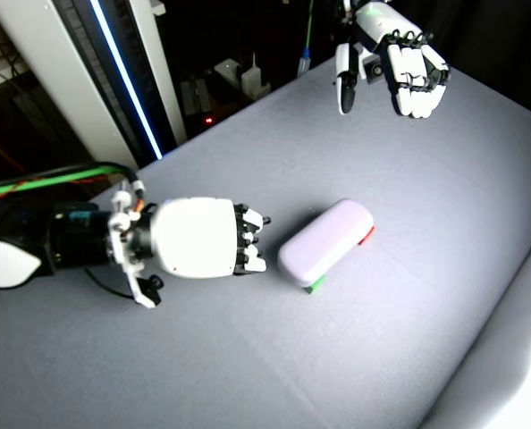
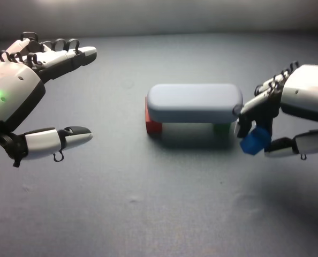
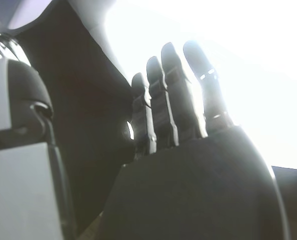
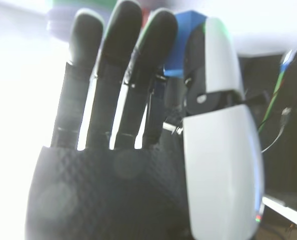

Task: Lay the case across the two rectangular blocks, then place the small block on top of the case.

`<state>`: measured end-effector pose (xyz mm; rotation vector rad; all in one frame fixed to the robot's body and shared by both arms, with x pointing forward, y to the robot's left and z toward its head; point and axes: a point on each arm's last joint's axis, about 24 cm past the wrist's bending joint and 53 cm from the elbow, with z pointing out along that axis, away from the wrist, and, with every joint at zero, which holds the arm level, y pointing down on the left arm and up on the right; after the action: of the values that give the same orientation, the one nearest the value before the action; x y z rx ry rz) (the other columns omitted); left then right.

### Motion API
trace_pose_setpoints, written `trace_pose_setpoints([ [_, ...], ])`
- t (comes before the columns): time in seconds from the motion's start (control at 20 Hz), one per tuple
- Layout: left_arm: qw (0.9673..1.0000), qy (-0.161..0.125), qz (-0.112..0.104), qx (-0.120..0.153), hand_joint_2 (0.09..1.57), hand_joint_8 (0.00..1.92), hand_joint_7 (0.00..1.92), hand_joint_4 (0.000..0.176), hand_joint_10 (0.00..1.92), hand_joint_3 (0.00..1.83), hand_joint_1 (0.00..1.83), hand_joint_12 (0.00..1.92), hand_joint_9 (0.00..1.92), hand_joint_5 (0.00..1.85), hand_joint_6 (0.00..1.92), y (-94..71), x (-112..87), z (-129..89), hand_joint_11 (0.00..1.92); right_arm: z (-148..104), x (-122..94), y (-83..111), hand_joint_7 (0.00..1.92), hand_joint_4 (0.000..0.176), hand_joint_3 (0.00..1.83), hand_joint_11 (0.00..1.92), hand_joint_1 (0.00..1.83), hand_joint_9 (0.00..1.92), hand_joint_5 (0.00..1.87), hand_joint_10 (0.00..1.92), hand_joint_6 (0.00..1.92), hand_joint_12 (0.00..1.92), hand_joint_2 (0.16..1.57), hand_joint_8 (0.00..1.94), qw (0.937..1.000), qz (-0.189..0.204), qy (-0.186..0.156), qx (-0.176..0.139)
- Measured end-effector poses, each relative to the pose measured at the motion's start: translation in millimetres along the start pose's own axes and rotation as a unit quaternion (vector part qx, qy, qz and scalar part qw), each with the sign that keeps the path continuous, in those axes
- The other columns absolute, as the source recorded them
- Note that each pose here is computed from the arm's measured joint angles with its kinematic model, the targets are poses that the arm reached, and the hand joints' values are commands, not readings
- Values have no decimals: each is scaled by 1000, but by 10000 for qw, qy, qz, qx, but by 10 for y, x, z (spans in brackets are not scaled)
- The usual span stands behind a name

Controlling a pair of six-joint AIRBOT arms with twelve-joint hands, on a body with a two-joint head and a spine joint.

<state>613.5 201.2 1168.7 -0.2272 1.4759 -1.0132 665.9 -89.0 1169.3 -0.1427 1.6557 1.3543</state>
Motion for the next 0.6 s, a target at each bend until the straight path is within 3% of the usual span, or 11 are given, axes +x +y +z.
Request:
trace_pose_setpoints([
  [0.1, 10000, -6, -9, -12, 982, 4, 443, 3, 2, 0, 979, 1076, 455, 386, 2, 6, 0, 0, 16, 38, -155, 57, 1059, 3, 1, 676, 1229, 922, 939, 873, 1030, 1403, 1105, 932, 9998, -87, -147, -93],
  [0.15, 10000, -3, -7, -9, 982, 5, 449, 0, 7, 0, 979, 1082, 466, 386, 2, 4, 1, 0, 22, 52, -274, 69, 1068, 0, 0, 748, 1240, 930, 964, 1046, 930, 1517, 1097, 996, 9995, -147, -262, -123],
  [0.2, 10000, -12, -13, -23, 980, 5, 451, 0, 8, 0, 991, 1085, 472, 390, 3, 11, -3, 0, 23, 75, -373, 68, 1058, 0, 2, 759, 1239, 901, 952, 1139, 948, 1558, 1101, 1020, 9991, -174, -370, -127],
  [0.35, 10000, -22, -50, -30, 980, 6, 463, 0, 10, 0, 996, 1098, 485, 401, 4, 15, 14, 2, 42, 210, -503, 11, 1166, 0, 0, 871, 1246, 1025, 956, 905, 1028, 1366, 1080, 740, 9985, -271, -475, -22],
  [0.5, 10000, 65, -58, -26, 981, 2, 457, 0, 6, 0, 974, 1095, 481, 391, 0, 20, 71, -9, 34, 436, -500, 59, 1158, 0, 0, 860, 1245, 1038, 961, 943, 986, 1440, 1078, 791, 9980, -511, -363, 7],
  [0.55, 9999, 67, -64, -44, 978, 0, 453, 13, 6, 0, 973, 1095, 480, 390, 0, 29, 72, -10, 36, 490, -520, 90, 1171, 0, 0, 861, 1248, 1051, 977, 958, 969, 1443, 1072, 760, 9977, -560, -372, -28],
  [0.6, 10000, 56, -51, -47, 981, 0, 448, 12, 4, 1, 964, 1095, 478, 384, 0, 37, 61, -6, 36, 535, -532, 98, 1154, 0, 1, 832, 1245, 1027, 984, 965, 977, 1421, 1073, 773, 9975, -599, -374, -31],
])
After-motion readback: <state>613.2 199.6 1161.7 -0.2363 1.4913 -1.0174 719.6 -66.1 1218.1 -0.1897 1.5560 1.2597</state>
